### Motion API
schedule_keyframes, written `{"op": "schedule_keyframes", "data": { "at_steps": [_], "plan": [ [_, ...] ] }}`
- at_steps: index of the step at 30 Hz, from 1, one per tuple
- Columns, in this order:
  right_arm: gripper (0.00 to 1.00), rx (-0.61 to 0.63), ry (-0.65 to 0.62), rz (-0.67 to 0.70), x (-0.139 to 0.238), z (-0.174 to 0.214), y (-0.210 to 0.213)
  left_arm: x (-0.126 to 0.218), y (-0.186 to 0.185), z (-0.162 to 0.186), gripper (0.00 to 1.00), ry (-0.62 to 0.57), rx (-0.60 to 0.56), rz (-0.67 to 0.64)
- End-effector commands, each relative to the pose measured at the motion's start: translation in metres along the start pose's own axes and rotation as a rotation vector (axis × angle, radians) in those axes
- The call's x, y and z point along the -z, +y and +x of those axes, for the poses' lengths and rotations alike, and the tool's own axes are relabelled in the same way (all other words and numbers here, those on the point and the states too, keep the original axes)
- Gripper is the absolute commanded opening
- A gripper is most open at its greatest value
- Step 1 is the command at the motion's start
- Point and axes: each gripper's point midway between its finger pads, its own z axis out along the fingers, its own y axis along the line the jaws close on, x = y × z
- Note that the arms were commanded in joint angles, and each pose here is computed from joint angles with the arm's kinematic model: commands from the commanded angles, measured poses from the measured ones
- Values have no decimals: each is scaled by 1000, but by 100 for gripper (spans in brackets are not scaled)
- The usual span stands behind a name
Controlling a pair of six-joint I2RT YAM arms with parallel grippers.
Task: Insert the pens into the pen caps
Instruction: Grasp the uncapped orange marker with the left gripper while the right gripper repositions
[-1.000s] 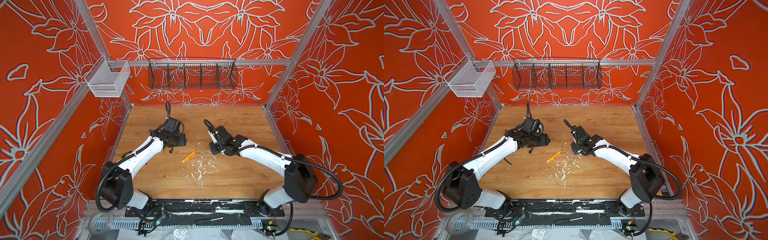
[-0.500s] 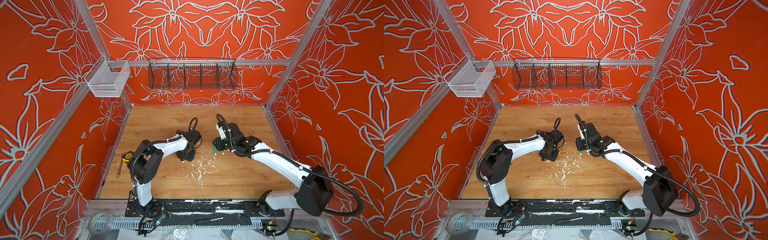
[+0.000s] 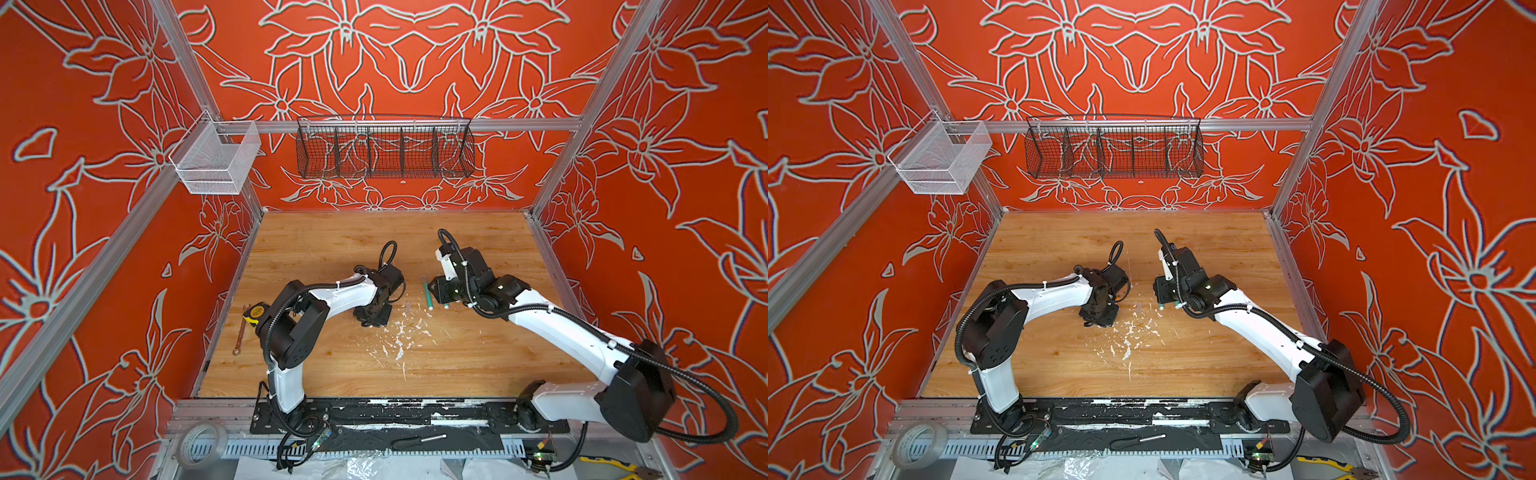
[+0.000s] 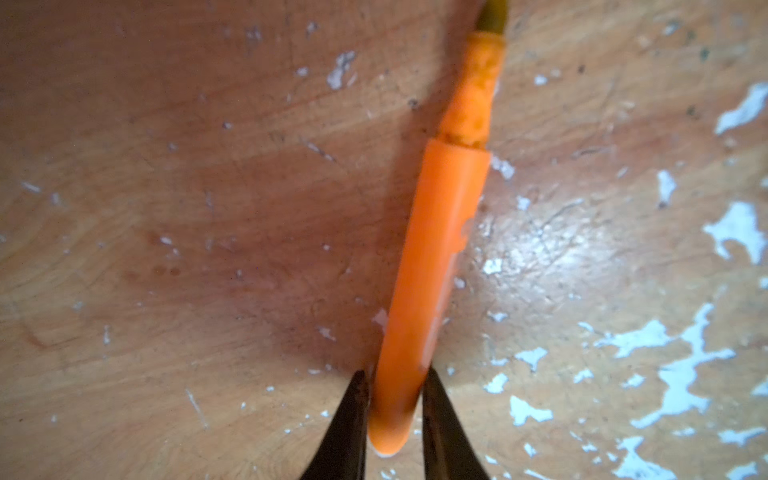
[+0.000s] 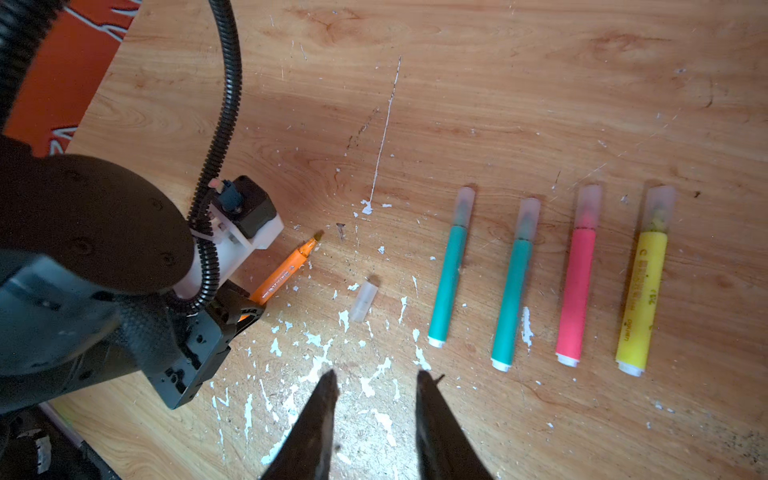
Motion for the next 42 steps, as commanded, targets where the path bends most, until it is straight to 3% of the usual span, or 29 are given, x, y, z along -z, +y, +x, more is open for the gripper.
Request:
{"op": "schedule_keyframes", "data": {
  "at_steps": [1, 6, 9, 18, 25, 34, 42],
  "plan": [
    [34, -15, -11, 14, 4, 3, -6, 8, -4, 1, 23, -24, 2, 7],
    [34, -21, -1, 24, 3, 6, -9, 7, -6, -1, 37, -28, 1, 16],
    [34, -27, 1, 25, 2, 7, -9, 3, -6, 0, 38, -13, 0, 11],
    [34, -50, -1, 49, 4, 5, -14, -5, -9, 1, 15, -10, -17, 23],
    [34, -140, 11, 31, -4, 9, -13, 16, -13, -15, 3, -132, -39, 45],
    [38, -344, -23, -125, -14, 0, 9, 69, -26, -33, 1, -427, -34, 198],
    [48, -389, 12, -392, -26, -8, 55, 102, -47, -37, 0, -521, -52, 362]
  ]
}}
